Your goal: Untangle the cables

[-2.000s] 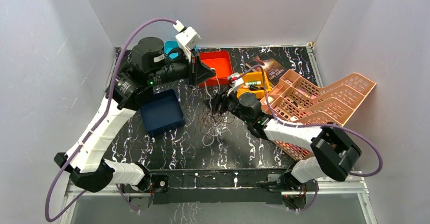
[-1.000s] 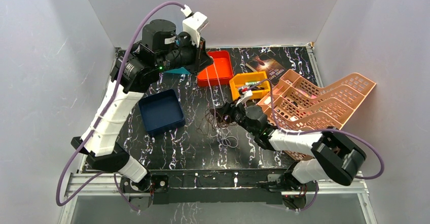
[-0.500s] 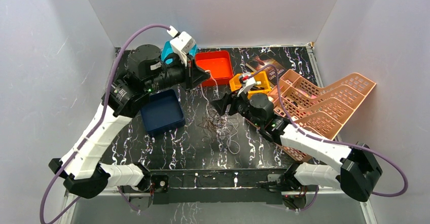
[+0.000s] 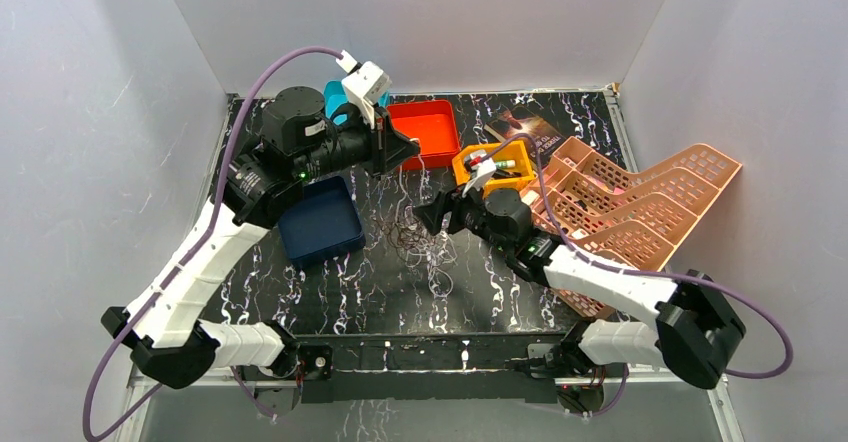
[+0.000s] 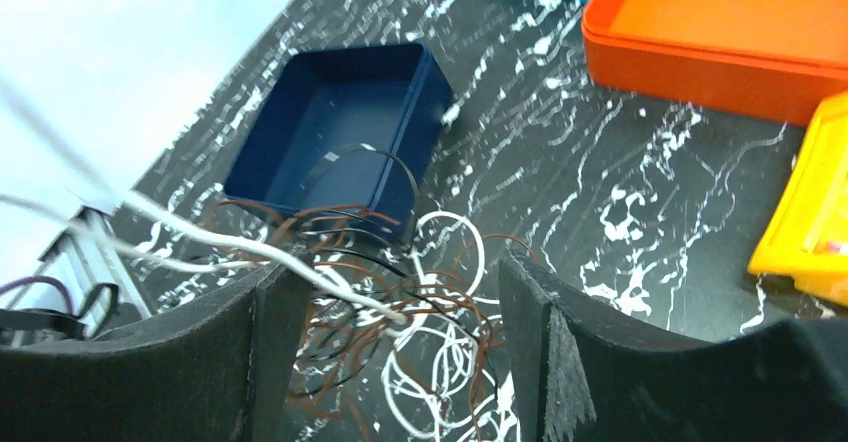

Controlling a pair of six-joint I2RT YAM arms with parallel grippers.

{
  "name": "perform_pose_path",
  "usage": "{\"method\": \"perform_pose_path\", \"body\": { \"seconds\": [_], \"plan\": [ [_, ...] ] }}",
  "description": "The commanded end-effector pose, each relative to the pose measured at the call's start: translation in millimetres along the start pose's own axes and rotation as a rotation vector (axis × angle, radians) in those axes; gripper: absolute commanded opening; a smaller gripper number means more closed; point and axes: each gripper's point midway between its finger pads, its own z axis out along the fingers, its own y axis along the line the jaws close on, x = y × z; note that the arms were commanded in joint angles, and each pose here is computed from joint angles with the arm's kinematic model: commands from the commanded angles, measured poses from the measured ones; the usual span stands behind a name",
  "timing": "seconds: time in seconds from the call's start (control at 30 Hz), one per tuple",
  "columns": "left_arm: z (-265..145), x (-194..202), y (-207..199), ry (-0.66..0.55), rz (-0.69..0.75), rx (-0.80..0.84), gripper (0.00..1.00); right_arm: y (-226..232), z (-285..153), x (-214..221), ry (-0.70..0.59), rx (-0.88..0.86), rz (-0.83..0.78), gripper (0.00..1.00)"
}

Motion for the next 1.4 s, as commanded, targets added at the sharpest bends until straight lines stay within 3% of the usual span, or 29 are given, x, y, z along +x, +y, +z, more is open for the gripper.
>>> {"method": "perform_pose_path", "body": {
  "seconds": [0.0, 0.27, 0.43, 0.63, 0.83, 1.03, 1.2, 1.37],
  "plan": [
    [-9, -31, -12, -0.086, 0.023, 0.042, 0.0, 2, 13, 5, -0.036, -0.028, 0.008, 0.76],
    [-19, -65, -6, -0.164, 0.054, -0.031, 0.0, -26, 27, 54, 0.055, 0.049, 0.029, 0.73],
    [-28, -101, 19, -0.218, 0.112, -0.2, 0.0, -50, 9, 105, 0.14, 0.108, 0.068, 0.72],
    [-26, -120, 25, -0.241, 0.151, -0.239, 0.0, -71, -13, 145, 0.212, 0.164, 0.096, 0.72],
    [-25, -120, 23, -0.238, 0.154, -0.229, 0.0, -71, -19, 132, 0.193, 0.177, 0.059, 0.72],
    [-28, -119, 26, -0.236, 0.163, -0.248, 0.0, -47, -24, 83, 0.092, 0.1, 0.012, 0.74],
    [-23, -99, 42, -0.172, 0.154, -0.312, 0.0, -25, -40, 34, -0.014, 0.042, -0.038, 0.76],
    [-21, -73, 69, -0.075, 0.134, -0.441, 0.0, -23, -56, 9, -0.041, 0.067, -0.087, 0.77]
  ]
}}
